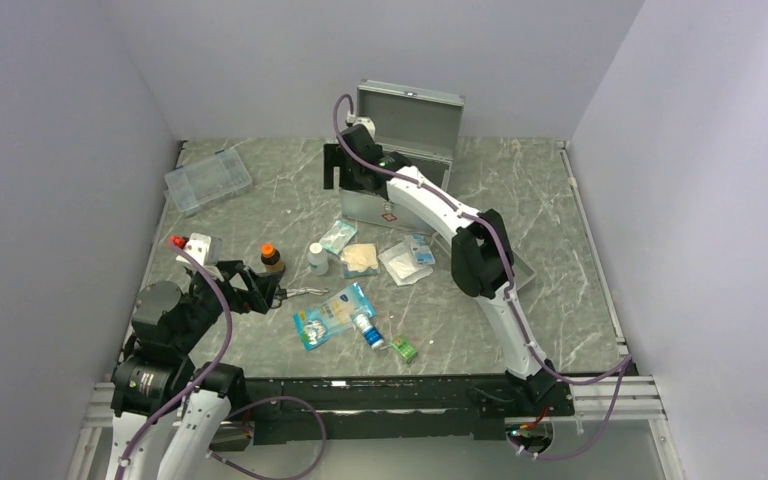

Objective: Organize the medicine kit

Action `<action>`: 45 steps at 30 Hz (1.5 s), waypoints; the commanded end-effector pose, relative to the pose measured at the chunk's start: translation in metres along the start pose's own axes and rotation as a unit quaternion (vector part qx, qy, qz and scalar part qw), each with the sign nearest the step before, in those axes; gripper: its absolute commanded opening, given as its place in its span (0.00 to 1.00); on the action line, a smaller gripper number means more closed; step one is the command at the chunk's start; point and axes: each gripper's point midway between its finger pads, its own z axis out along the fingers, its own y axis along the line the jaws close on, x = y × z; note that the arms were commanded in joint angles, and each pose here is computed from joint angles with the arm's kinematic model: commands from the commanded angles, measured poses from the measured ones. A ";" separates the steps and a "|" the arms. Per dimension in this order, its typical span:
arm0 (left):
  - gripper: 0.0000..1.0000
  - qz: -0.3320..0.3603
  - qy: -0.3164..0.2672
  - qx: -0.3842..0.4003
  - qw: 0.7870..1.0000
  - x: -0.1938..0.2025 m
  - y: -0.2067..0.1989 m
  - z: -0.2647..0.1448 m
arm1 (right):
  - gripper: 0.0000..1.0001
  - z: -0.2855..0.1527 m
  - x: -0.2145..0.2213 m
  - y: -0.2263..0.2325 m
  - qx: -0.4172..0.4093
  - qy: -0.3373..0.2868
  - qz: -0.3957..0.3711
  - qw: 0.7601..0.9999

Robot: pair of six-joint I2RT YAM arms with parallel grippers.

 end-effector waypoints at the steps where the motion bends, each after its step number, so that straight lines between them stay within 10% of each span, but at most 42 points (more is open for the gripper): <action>1: 0.99 -0.009 -0.005 -0.006 1.000 -0.002 0.001 -0.002 | 0.90 -0.004 -0.014 0.016 -0.022 -0.017 0.008 1.000; 45: 0.99 -0.009 -0.005 -0.004 1.000 -0.001 0.000 -0.002 | 0.19 -0.032 0.042 0.021 -0.035 0.028 -0.080 0.996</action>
